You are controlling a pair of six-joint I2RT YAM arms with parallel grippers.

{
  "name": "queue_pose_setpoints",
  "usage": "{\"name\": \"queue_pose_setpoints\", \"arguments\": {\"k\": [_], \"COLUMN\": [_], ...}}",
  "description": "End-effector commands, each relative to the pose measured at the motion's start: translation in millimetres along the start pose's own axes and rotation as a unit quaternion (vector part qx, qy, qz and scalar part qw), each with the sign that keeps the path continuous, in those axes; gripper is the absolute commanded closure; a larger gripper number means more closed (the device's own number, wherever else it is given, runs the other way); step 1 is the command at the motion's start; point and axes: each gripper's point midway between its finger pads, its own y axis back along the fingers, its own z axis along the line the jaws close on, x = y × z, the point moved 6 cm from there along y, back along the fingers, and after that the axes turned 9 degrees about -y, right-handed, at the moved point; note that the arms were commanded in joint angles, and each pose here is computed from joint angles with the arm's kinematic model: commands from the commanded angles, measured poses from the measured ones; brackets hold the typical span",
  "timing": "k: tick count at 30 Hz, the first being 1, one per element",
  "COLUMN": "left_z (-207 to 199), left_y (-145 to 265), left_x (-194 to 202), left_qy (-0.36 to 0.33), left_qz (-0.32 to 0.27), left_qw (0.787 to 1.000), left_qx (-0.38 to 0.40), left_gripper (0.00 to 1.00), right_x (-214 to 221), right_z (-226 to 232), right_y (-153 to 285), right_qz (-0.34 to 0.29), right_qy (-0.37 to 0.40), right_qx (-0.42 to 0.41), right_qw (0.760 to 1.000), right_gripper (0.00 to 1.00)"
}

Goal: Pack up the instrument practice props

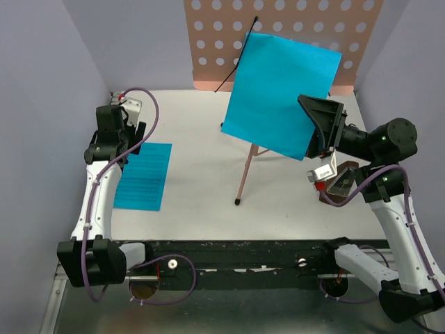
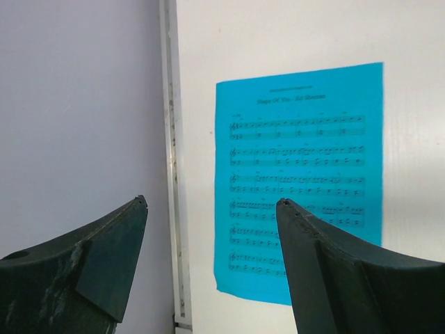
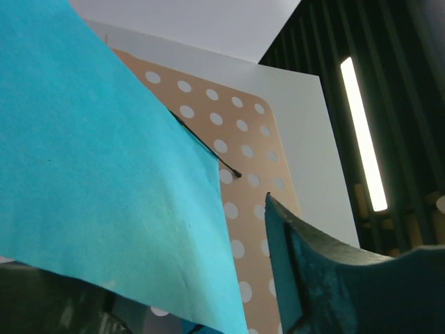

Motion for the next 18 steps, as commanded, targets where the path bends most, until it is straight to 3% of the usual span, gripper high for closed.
{"name": "queue_pose_setpoints", "arguments": {"k": [1,6,10,15,18], "left_z": [-6.8,-8.6,-14.6,-29.9,-38.4], "left_y": [29.0,34.1,36.3,49.6,63.6], "left_x": [-28.8,-42.5,-52.5,-64.5,-77.6], "left_qy": [0.029,0.029,0.031,0.024,0.005], "left_qz": [-0.078,-0.098,-0.116,-0.157,-0.207], "left_qw": [0.996,0.993,0.99,0.981,0.97], "left_qx": [0.039,0.053,0.073,0.114,0.13], "left_gripper": [0.16,0.16,0.17,0.18,0.18], "right_x": [-3.6,3.9,20.1,44.0,51.0], "right_z": [-32.5,-55.0,-82.9,-143.7,-198.7], "right_y": [-2.5,-2.3,-0.1,1.5,7.1], "right_qz": [-0.011,0.011,0.055,0.1,0.111], "right_qy": [0.031,0.048,0.049,0.017,-0.008], "right_qx": [0.026,0.049,0.095,0.202,0.304], "right_qw": [0.999,0.998,0.993,0.974,0.946], "right_gripper": [0.37,0.62,0.99,1.0,0.99]}}
